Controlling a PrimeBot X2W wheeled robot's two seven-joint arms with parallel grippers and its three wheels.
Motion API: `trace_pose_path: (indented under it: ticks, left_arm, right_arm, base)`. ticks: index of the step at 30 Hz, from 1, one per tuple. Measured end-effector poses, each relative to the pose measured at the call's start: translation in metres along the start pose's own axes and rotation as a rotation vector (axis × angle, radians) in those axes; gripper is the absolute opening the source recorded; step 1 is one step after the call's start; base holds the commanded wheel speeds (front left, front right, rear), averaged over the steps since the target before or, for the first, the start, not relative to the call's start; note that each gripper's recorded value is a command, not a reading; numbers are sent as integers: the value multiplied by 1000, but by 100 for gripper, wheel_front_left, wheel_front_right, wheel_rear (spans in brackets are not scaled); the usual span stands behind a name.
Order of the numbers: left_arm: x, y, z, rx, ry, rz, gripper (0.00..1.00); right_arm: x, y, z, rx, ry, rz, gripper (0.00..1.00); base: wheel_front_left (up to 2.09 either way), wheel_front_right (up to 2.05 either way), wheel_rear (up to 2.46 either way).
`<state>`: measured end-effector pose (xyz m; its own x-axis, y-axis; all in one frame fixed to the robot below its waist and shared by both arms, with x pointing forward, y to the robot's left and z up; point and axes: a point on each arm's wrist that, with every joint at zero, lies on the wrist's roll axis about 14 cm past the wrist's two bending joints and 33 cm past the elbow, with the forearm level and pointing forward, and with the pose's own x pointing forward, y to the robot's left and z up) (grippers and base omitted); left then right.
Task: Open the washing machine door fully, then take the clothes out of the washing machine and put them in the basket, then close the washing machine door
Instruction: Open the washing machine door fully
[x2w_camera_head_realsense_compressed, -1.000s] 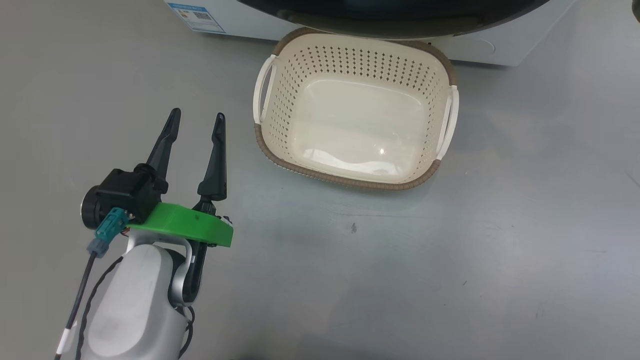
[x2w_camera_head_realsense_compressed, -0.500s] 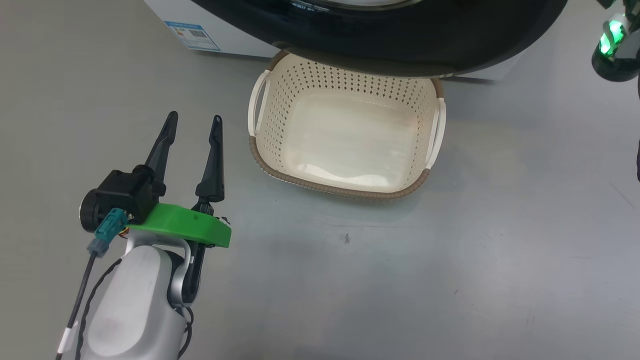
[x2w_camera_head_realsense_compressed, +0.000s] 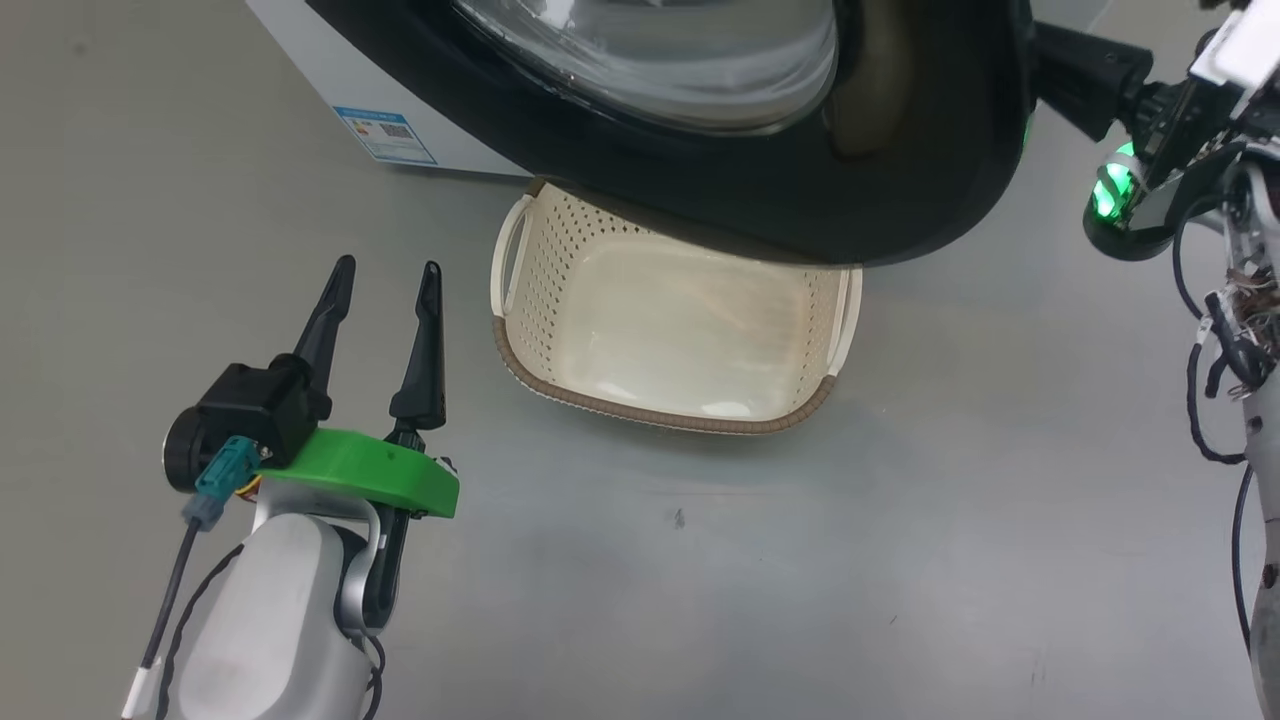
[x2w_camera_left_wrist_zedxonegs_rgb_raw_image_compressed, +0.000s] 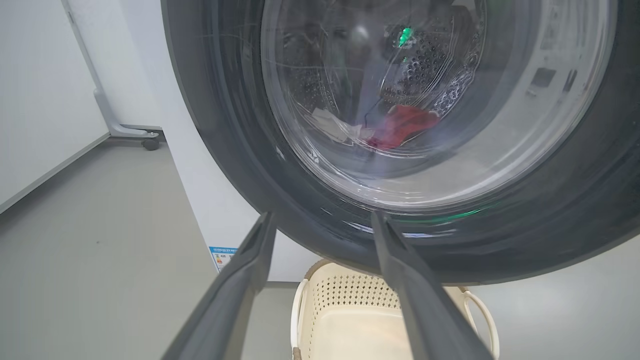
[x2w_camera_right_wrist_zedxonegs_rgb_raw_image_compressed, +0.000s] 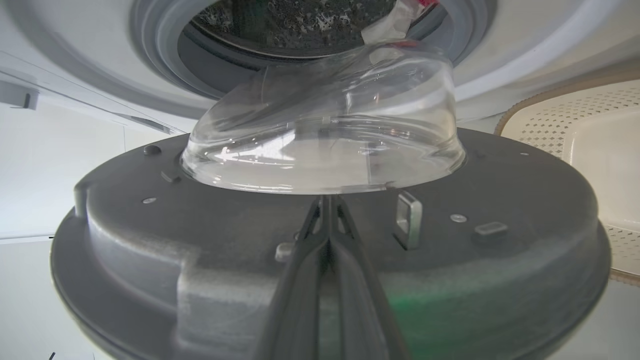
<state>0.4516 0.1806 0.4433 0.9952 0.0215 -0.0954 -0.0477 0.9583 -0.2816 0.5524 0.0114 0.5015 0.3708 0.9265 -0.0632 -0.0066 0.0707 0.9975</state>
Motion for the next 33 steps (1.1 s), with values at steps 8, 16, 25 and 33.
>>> trace_pose_path:
  ticks: [8, 16, 25, 33]
  left_arm:
    - [-14, -3, 6, 0, -8, -2, 100]
    - [-32, -3, 13, -1, -21, 4, 100]
    - [-52, -3, 24, -1, -48, 5, 100]
    - [-70, 0, 31, 2, -71, 15, 100]
  right_arm:
    - [-2, 5, -36, 4, 67, -9, 0]
    - [-3, 10, -74, 18, 130, -8, 0]
    - [-1, 15, -116, 33, 202, -5, 0]
    - [14, 48, -152, 5, 281, 75, 0]
  base:
    - [0, 0, 0]
    - [0, 0, 0]
    - [0, 0, 0]
    - [0, 0, 0]
